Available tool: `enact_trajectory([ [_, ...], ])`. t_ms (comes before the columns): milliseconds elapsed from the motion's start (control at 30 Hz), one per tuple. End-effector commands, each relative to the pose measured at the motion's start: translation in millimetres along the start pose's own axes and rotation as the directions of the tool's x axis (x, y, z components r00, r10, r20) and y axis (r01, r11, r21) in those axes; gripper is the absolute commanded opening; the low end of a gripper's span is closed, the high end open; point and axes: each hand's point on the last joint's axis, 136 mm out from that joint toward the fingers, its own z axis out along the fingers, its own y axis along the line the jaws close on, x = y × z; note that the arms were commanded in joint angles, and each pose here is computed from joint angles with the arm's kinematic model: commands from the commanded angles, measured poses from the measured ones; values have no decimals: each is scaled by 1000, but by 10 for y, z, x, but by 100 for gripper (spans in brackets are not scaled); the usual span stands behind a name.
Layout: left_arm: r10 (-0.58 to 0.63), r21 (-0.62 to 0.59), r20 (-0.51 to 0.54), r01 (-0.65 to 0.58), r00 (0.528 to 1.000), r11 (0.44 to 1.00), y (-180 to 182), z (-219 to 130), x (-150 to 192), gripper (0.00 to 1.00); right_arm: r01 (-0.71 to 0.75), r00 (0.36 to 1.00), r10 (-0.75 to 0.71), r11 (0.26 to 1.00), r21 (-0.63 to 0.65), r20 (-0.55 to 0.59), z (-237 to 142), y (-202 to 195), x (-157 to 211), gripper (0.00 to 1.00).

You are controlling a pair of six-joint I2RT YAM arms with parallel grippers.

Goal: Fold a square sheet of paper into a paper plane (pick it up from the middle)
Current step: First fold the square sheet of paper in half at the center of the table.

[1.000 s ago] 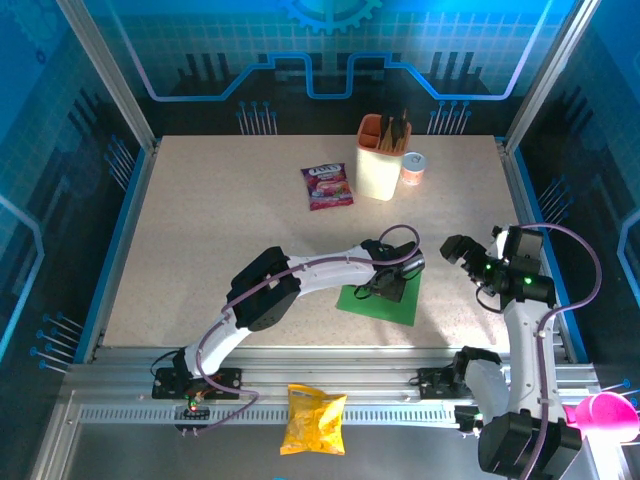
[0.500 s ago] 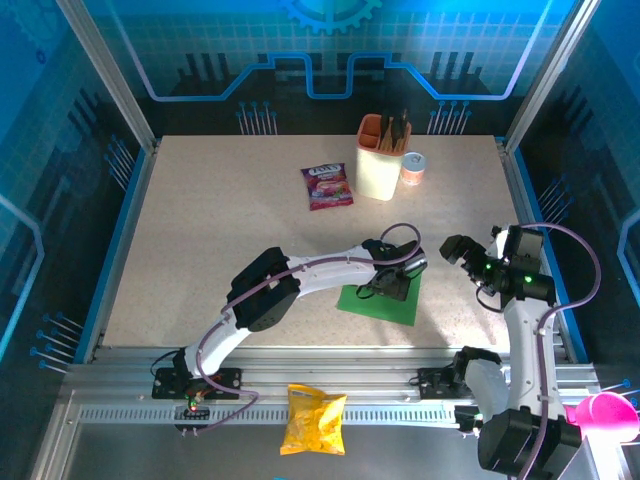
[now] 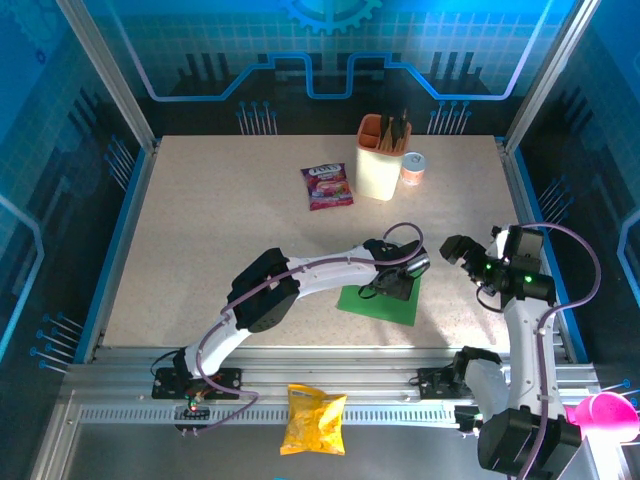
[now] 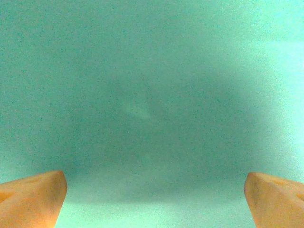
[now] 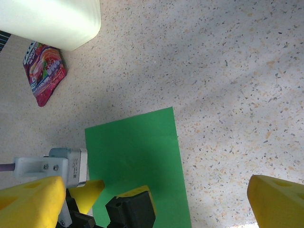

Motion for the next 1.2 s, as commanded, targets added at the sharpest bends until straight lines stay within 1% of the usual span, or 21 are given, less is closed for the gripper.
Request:
enact_trajectory([
  [0,0,-22,-25,0,1000,1000,-14,99,75,97,1,1000,-1,1000,-13,9,-31,17,-38,99],
  [200,25,-84,-47,-29,999,996,105,253,172,97,0,1000,0,1000,-15,7,-40,21,-30,99],
  [333,29,-104,-57,-35,998,994,171,308,233,94,-2,1000,2,1000,-15,9,-55,24,-31,99],
  [467,30,-106,-62,-37,998,994,198,328,270,90,-3,1000,4,1000,-16,12,-63,26,-36,99],
  [567,29,-97,-54,-34,998,995,206,300,271,83,-5,1000,5,1000,-16,8,-60,23,-27,99],
  [667,28,-70,-32,-30,999,997,181,204,224,77,-3,1000,3,1000,-15,10,-63,23,-32,99],
  [733,26,-45,-10,-26,1000,999,149,112,173,71,-3,1000,3,1000,-16,9,-64,25,-30,99],
  [800,31,-17,16,-31,999,999,115,5,109,66,-5,1000,5,1000,-16,8,-59,21,-30,99],
  [900,32,30,65,-34,997,999,58,-195,-8,57,-6,1000,6,1000,-16,6,-55,18,-26,99],
  [1000,30,81,116,-39,993,996,9,-407,-114,45,-5,1000,5,1000,-16,6,-56,17,-24,99],
  [1100,21,134,172,-44,985,990,-22,-658,-223,38,-2,1000,2,1000,-18,4,-49,20,-24,99],
  [1167,11,166,211,-46,977,985,-20,-833,-280,37,-3,1000,3,1000,-24,-2,-42,27,-13,99],
])
